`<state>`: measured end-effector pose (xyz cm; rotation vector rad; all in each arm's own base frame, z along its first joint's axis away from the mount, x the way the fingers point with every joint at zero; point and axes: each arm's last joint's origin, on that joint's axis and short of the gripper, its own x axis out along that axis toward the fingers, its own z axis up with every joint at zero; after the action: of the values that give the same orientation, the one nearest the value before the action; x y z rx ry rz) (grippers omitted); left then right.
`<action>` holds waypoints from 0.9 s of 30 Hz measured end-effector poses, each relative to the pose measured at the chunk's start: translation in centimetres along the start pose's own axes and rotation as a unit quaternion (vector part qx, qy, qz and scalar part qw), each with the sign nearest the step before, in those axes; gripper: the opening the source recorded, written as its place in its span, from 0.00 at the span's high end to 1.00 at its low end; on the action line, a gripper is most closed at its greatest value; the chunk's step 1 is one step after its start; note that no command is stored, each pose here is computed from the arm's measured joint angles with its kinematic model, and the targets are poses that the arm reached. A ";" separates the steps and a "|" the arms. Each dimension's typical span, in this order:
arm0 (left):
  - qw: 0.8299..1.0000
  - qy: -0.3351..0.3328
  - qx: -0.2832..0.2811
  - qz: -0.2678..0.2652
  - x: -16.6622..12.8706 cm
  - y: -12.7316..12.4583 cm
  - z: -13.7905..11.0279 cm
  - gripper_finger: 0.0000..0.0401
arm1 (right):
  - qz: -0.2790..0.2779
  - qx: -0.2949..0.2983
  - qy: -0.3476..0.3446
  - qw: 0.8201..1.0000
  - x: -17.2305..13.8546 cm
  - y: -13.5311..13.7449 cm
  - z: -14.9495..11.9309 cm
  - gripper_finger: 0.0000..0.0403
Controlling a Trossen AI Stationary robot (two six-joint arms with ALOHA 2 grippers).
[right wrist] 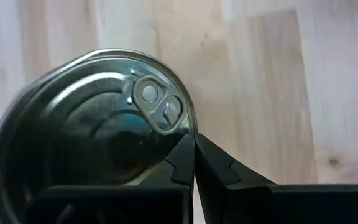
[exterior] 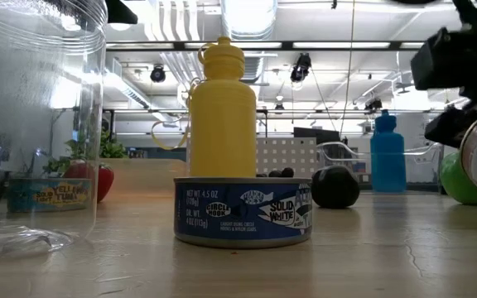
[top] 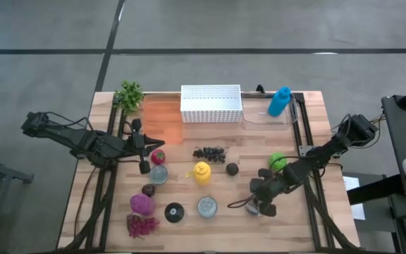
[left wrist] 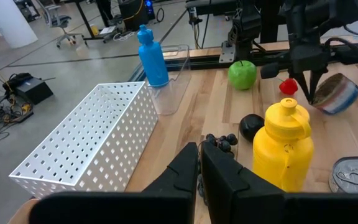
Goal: Pick & Place Food Item
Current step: Put the blue-pink tuna can into the orange bin
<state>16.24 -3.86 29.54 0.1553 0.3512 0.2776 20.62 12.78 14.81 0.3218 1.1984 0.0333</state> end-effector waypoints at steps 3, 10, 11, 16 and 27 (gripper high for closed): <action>1.000 0.000 0.000 0.000 0.0 0.0 0.0 0.94 | -0.009 0.019 0.010 1.000 0.4 -0.5 -0.6 0.98; 1.000 0.000 0.002 0.000 0.0 0.0 0.0 0.94 | -0.018 0.045 0.018 0.999 0.7 -1.1 -1.2 0.98; 1.000 0.000 0.001 0.000 0.0 0.0 0.0 0.94 | -0.018 0.045 0.018 0.999 0.7 -1.1 -1.2 0.98; 1.000 0.000 0.001 0.000 0.0 0.0 0.0 0.94 | -0.016 0.045 0.016 0.999 0.5 -1.0 -1.1 0.98; 1.000 0.000 0.001 0.000 0.0 0.0 0.0 0.94 | -0.059 0.067 0.018 0.996 -3.0 -1.1 -0.8 0.98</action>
<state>16.25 -3.86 29.54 0.1581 0.3518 0.2771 18.58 11.32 16.94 0.3687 1.2555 -0.1440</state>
